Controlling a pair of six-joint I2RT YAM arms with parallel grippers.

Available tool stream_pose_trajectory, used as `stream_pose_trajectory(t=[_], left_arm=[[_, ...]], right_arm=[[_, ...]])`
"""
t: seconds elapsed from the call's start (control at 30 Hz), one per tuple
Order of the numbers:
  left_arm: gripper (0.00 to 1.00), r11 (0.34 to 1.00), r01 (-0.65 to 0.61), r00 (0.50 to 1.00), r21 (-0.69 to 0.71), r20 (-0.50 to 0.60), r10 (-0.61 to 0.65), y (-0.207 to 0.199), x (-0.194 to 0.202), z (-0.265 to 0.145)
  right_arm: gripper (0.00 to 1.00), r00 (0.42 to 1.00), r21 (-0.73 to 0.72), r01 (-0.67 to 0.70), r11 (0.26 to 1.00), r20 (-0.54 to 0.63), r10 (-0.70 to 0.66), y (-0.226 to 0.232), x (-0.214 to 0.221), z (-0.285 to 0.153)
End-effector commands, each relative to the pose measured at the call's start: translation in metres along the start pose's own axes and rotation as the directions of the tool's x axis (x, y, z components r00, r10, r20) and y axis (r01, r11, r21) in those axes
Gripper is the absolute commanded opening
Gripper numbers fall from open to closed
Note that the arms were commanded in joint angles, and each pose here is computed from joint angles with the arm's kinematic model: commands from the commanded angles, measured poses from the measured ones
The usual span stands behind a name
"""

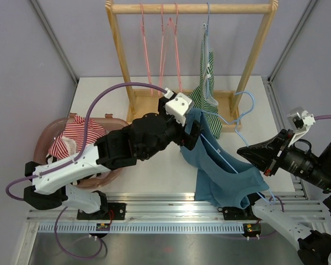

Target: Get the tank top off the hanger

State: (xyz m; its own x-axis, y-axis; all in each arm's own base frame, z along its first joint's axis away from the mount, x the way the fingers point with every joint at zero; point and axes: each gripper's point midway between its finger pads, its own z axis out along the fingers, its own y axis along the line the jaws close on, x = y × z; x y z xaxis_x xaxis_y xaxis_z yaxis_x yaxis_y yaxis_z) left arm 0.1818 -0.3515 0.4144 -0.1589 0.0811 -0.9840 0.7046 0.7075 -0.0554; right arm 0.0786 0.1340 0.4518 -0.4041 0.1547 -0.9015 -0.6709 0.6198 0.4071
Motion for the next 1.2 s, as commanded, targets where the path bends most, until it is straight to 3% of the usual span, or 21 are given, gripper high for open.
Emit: stream_pose_trajectory(t=[0.0, 0.07, 0.17, 0.37, 0.43, 0.53, 0.7, 0.87, 0.97, 1.07, 1.1, 1.17], left_arm=[[0.88, 0.999, 0.04, 0.993, -0.024, 0.115, -0.037, 0.002, -0.035, -0.001], [0.88, 0.999, 0.039, 0.993, -0.029, 0.113, -0.036, 0.001, -0.033, 0.002], [0.65, 0.998, 0.033, 0.994, -0.049, 0.106, -0.028, 0.003, -0.029, 0.007], [0.37, 0.993, 0.029, 0.994, -0.117, 0.111, -0.016, 0.017, -0.025, 0.008], [0.17, 0.988, 0.036, 0.993, -0.151, 0.116, -0.018, 0.025, -0.026, 0.007], [0.0, 0.968, 0.072, 0.99, -0.239, 0.134, -0.04, 0.044, -0.026, -0.002], [0.0, 0.866, 0.196, 0.973, -0.46, 0.201, -0.114, 0.104, -0.019, -0.033], [0.0, 0.78, 0.292, 0.954, -0.554, 0.22, -0.202, 0.151, 0.008, -0.049], [0.0, 0.785, 0.317, 0.947, -0.532, 0.227, -0.228, 0.153, 0.013, -0.055], [0.0, 0.841, 0.327, 0.943, -0.431, 0.209, -0.259, 0.136, 0.016, -0.051], [0.0, 0.895, 0.312, 0.948, -0.32, 0.174, -0.268, 0.116, 0.017, -0.045], [0.0, 0.94, 0.312, 0.945, -0.138, 0.148, -0.292, 0.086, 0.02, -0.042]], right_arm=[[0.0, 0.998, -0.067, 0.02, 0.998, 0.064, -0.015, 0.02, -0.014, -0.015], [0.0, 0.997, -0.075, 0.024, 0.997, 0.078, -0.018, 0.023, -0.016, -0.019], [0.0, 0.996, -0.084, 0.027, 0.996, 0.083, -0.02, 0.025, -0.017, -0.02], [0.0, 0.996, -0.096, 0.026, 0.995, 0.087, -0.018, 0.026, -0.016, -0.02], [0.0, 0.996, -0.093, 0.03, 0.995, 0.084, -0.022, 0.025, -0.013, -0.02], [0.0, 0.998, -0.067, 0.039, 0.997, 0.055, -0.036, 0.017, -0.006, -0.015], [0.0, 0.997, -0.094, 0.08, 0.992, -0.005, -0.081, 0.013, 0.02, -0.015], [0.0, 0.991, -0.165, 0.131, 0.978, 0.011, -0.131, 0.023, 0.033, -0.028], [0.0, 0.986, -0.179, 0.166, 0.97, 0.051, -0.159, 0.027, 0.031, -0.032], [0.0, 0.98, -0.182, 0.188, 0.965, 0.107, -0.17, 0.025, 0.029, -0.03], [0.0, 0.967, -0.181, 0.214, 0.96, 0.177, -0.183, 0.027, 0.016, -0.028], [0.0, 0.94, -0.203, 0.241, 0.949, 0.292, -0.176, 0.03, 0.007, -0.024]])
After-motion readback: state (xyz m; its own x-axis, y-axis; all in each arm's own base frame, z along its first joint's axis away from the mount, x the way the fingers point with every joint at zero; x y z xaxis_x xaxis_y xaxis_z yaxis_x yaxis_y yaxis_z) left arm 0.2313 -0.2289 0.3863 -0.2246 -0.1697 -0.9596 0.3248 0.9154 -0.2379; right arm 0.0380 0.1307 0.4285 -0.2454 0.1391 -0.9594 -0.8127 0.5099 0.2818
